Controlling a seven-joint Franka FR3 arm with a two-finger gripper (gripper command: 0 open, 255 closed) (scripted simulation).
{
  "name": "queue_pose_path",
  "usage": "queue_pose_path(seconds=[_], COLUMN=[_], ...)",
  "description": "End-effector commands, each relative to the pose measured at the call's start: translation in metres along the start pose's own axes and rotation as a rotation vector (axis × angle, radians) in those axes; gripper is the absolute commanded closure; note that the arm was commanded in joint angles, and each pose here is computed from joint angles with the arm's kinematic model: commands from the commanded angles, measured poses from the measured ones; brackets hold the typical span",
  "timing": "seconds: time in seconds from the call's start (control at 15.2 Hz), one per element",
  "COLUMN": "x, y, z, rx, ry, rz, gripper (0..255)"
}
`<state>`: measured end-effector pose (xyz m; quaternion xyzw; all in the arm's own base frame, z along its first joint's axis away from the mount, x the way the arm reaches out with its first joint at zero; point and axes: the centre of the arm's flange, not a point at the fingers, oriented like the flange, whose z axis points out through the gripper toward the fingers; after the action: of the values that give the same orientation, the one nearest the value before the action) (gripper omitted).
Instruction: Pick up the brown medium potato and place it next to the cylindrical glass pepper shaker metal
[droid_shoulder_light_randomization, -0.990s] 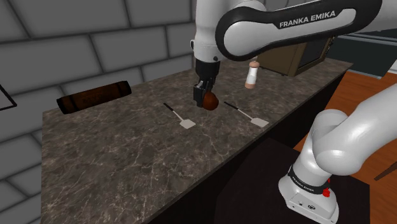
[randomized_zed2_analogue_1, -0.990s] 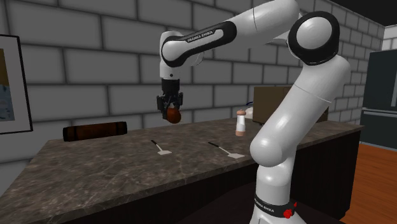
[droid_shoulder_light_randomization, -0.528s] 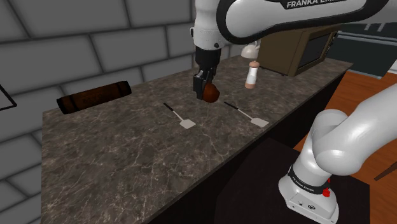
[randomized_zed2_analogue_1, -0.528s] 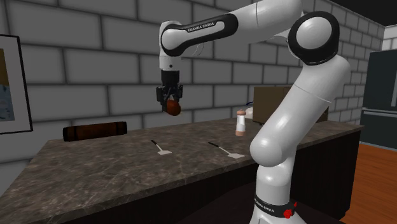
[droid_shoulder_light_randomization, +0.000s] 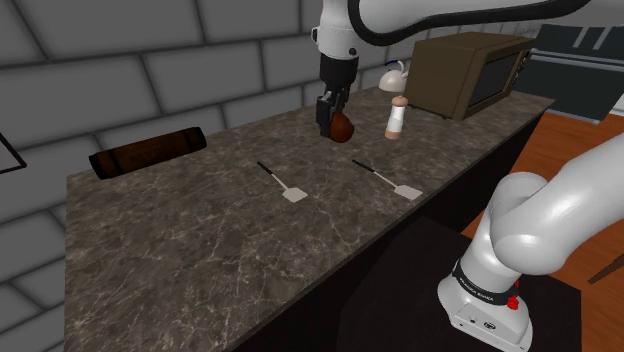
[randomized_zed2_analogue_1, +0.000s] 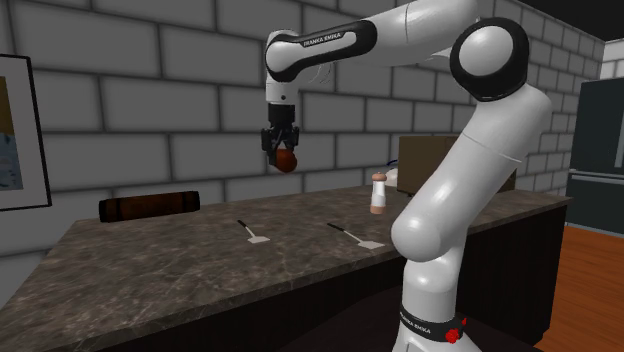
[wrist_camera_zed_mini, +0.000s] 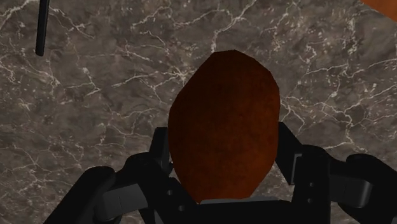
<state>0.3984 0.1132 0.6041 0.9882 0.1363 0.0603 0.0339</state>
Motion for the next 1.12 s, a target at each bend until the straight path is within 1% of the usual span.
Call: queue_pose_path(seconds=[0.0,1.06], x=[-0.002,-0.014], y=[0.024,0.234], z=[0.002,0.019], rx=[0.000,0.000], ry=[0.000,0.000], rz=[-0.002,-0.002], gripper=[255,255])
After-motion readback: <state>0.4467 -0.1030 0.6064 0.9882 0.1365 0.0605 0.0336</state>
